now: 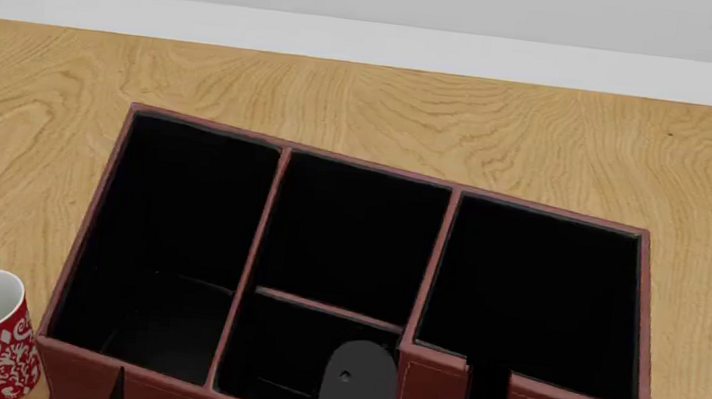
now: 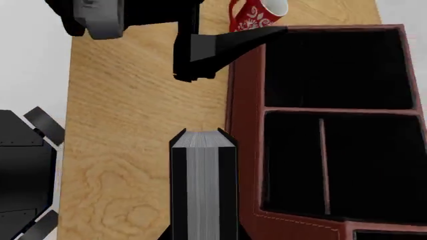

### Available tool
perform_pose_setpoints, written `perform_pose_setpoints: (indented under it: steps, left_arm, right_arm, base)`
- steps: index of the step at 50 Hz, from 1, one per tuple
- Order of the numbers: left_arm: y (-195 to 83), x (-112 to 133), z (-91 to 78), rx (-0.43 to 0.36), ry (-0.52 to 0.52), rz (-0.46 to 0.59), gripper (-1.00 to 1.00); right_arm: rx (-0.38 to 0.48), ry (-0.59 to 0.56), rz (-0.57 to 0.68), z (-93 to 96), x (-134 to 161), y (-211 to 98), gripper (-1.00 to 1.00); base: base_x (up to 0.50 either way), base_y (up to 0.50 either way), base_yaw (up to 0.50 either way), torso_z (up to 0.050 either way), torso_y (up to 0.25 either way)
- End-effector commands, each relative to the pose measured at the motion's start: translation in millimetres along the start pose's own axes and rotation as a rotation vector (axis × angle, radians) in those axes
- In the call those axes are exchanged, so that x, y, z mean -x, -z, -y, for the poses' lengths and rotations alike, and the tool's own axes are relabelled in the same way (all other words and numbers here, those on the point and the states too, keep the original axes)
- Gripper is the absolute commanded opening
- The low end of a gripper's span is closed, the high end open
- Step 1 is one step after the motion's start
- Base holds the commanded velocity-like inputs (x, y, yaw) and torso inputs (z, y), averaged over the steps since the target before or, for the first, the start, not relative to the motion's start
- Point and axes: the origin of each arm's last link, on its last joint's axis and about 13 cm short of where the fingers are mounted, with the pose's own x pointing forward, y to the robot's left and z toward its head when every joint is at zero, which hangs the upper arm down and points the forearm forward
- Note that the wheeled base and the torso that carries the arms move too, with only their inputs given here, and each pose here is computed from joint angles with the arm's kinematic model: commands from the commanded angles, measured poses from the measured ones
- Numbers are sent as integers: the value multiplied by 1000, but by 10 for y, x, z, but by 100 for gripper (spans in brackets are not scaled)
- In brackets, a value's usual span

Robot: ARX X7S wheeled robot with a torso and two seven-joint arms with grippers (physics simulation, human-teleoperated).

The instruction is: Pick up the book and place it in the right compartment of the caddy.

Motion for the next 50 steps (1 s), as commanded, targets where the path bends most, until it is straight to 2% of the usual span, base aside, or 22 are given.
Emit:
perform_pose_setpoints:
  steps: [1,13,22,27,37,43,46,50]
  left_arm:
    - [0,0,0,-1,-1,-1,100]
    - [0,0,0,2,3,1,100]
    - [0,-1,0,1,2,3,100]
    - [0,-1,-1,-3,3,6,100]
    - [1,-2,0,-1,0,12,100]
    - [2,-4,0,3,3,21,100]
    - [2,-4,0,1,2,24,100]
    - [2,-5,0,2,4,26,100]
  right_arm:
    - [77,184,93,46,364,-213,-100]
    - [191,363,169,124,783,-516,-100]
    - [230,443,178,177,949,-621,-100]
    - [246,556,177,284,1127,-682,-100]
    - [226,672,199,456,1317,-743,-100]
    - [187,718,201,690,1466,-810,-100]
    - [146,694,180,807,1511,-817,-100]
    - [81,598,67,1028,1575,-774,-100]
  base:
    - [0,0,0,0,0]
    - [0,0,0,0,1]
    - [0,0,0,0,0]
    - [0,0,0,0,2]
    - [0,0,0,0,0]
    - [0,0,0,0,2]
    - [0,0,0,0,0]
    - [0,0,0,0,0]
